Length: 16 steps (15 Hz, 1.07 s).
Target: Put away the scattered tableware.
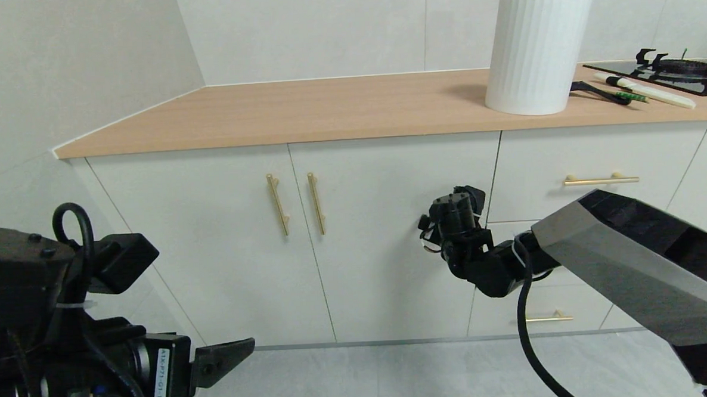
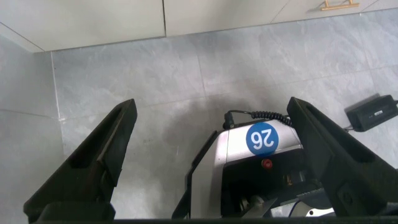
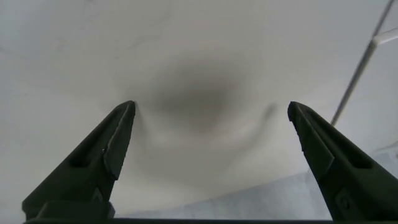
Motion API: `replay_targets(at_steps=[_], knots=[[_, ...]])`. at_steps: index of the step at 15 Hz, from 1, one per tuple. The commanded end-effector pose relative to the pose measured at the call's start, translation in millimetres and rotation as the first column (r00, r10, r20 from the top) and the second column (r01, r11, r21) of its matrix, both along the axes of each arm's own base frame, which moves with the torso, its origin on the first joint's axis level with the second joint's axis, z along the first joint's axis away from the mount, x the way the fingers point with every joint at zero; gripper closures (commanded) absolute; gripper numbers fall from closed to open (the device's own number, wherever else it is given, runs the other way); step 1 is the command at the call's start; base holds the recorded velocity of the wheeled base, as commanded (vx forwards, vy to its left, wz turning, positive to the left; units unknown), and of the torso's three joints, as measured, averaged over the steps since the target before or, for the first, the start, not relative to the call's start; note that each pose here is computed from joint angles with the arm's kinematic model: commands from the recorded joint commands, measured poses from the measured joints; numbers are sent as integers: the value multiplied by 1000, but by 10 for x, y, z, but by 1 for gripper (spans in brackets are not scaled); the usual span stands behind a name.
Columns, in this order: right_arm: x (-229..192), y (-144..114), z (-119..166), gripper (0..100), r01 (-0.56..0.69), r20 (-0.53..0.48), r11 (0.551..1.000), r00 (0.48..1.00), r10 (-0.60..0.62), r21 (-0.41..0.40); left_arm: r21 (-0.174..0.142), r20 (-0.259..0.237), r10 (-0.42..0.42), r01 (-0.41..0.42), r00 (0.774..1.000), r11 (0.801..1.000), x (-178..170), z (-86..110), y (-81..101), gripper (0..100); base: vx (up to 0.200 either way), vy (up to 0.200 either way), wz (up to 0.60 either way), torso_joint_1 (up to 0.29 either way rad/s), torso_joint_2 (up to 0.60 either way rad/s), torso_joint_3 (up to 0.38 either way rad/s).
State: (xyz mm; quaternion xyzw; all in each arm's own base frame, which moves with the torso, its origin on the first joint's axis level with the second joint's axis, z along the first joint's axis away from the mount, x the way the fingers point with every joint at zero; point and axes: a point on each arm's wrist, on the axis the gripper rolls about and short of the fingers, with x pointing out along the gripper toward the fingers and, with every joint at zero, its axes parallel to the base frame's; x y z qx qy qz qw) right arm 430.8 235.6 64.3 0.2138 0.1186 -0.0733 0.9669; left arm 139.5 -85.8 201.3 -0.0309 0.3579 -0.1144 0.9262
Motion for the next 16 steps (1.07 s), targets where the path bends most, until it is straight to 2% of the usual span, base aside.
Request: replay_targets(at_steps=[1,5,7,8,9,10,12,16], knots=[[58,4,-59,0,18,5,1000,1000,-18,-3,0,0,0,0,1000,1000,0,0,0,0,0,0,0,0,0,0],[-17,-20,65,0,12,9,1000,1000,-12,22,-1,2,0,0,1000,1000,2,8,-2,0,0,0,0,0,0,0],[-201,-65,164,0,-75,-29,996,997,77,47,-1,2,0,0,1000,1000,2,8,-2,0,0,0,0,0,0,0],[-362,-100,246,0,-153,-59,985,986,158,77,0,0,0,0,1000,1000,0,0,0,0,0,0,0,0,0,0],[-673,-222,344,0,-325,-125,936,931,342,137,-1,1,0,0,1000,1000,-2,2,1,0,0,0,0,0,0,0],[-883,-316,426,0,-443,-151,876,868,472,191,-1,1,0,0,1000,1000,-2,2,1,0,0,0,0,0,0,0],[-1110,-431,563,0,-571,-153,779,772,617,262,-1,1,0,0,1000,1000,-2,2,1,0,0,0,0,0,0,0],[-1127,-456,586,0,-581,-159,783,771,617,224,-4,6,0,0,1000,1000,-5,15,4,0,0,0,0,0,0,0]])
